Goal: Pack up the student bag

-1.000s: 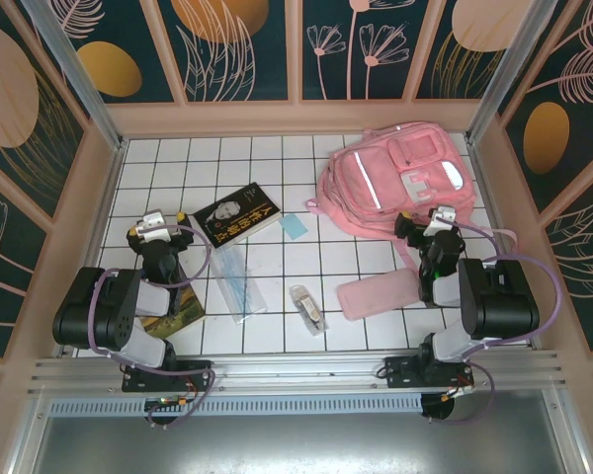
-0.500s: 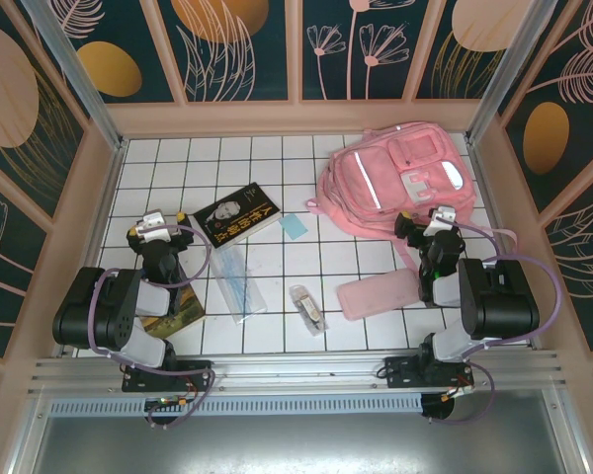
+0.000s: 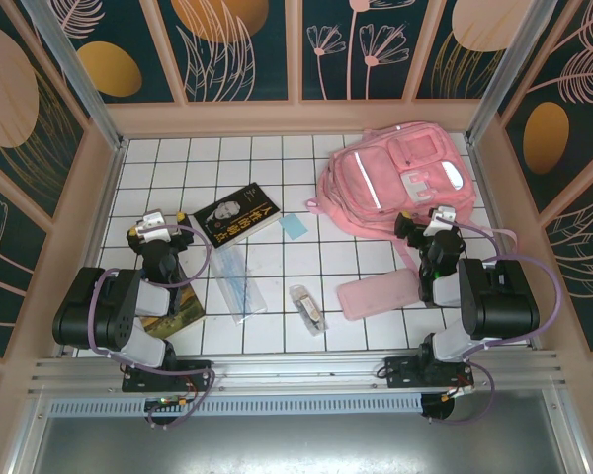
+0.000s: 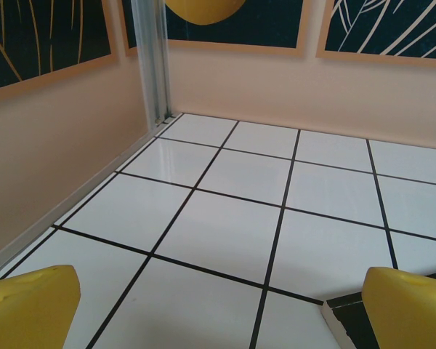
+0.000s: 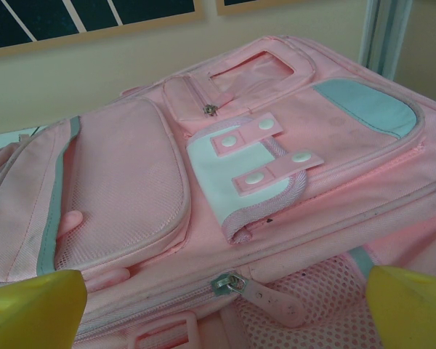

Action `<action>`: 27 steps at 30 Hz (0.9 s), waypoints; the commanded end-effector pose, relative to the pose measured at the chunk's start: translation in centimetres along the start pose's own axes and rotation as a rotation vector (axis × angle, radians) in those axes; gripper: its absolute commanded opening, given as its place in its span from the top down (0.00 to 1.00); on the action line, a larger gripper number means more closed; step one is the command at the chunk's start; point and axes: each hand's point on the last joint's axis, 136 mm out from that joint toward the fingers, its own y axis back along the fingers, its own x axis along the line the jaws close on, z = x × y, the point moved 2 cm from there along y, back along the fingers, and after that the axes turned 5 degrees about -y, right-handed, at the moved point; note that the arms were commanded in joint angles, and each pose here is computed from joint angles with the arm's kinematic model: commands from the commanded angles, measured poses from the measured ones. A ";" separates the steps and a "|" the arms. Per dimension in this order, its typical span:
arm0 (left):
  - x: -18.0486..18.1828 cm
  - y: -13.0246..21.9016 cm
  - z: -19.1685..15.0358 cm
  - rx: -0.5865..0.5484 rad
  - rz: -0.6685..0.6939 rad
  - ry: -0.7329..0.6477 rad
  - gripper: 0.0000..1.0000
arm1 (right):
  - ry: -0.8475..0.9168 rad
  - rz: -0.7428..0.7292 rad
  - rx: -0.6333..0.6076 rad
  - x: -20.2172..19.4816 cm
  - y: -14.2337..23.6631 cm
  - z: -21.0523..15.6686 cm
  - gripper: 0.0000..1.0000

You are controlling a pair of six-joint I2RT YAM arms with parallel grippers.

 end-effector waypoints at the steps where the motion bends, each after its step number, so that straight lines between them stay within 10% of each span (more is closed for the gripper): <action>1: -0.2 -0.3 1.6 -0.057 -0.005 0.022 0.01 | 0.015 0.015 -0.041 0.3 -0.1 1.0 0.01; 27: -0.3 -0.4 2.0 -0.049 -0.010 0.017 0.01 | 0.015 0.017 -0.042 0.2 -0.1 1.0 0.01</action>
